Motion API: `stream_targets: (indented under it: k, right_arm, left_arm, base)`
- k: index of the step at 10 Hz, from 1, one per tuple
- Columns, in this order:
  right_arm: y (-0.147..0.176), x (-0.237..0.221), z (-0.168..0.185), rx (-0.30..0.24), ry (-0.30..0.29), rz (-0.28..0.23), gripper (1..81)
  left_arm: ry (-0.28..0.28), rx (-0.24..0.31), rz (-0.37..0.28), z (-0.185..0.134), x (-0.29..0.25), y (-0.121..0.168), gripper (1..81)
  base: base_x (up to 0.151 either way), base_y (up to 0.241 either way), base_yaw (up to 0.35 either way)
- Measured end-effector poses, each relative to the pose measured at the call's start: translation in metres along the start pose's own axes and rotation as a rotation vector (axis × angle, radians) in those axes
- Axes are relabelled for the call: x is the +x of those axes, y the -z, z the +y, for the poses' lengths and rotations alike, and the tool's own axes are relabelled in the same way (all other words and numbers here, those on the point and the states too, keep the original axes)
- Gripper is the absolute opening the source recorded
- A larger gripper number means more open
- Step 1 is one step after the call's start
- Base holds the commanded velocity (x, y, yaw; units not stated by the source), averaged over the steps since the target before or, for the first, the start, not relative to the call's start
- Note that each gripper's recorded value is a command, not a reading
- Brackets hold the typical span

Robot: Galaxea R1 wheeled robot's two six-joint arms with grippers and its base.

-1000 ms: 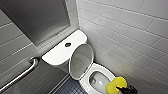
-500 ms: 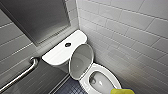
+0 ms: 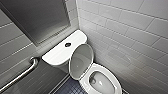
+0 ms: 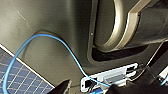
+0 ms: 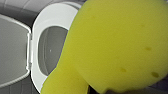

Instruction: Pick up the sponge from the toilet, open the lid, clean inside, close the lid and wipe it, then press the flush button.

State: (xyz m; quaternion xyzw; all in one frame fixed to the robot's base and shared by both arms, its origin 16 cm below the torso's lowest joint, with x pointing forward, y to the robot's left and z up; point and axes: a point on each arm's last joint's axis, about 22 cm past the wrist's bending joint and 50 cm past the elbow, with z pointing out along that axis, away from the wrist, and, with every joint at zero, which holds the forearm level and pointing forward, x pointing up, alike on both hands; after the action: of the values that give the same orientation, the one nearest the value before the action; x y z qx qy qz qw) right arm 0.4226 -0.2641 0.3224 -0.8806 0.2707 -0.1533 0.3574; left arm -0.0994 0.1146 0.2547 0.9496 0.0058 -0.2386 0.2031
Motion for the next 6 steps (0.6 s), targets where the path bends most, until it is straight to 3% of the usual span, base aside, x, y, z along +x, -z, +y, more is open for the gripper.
stream_targets:
  k: [2,3,4,6]
  right_arm:
    - [-0.020,0.044,-0.038,0.066,0.040,0.040,1.0]
    - [-0.031,0.065,-0.057,0.089,0.069,0.038,1.0]
    - [-0.043,0.079,-0.076,0.111,0.092,0.026,1.0]
    - [-0.076,0.084,-0.113,0.134,0.141,-0.054,1.0]
  left_arm:
    - [0.000,0.000,0.002,0.000,0.001,0.000,81.1]
    - [0.000,0.000,0.005,0.001,0.001,0.000,81.1]
    - [0.000,0.000,0.005,0.001,0.001,0.000,81.1]
    - [0.000,0.000,0.006,0.001,0.002,0.000,81.1]
  base:
    - [0.000,0.000,0.000]
    - [0.000,0.000,0.000]
    - [0.000,0.000,0.000]
    - [0.000,0.000,0.000]
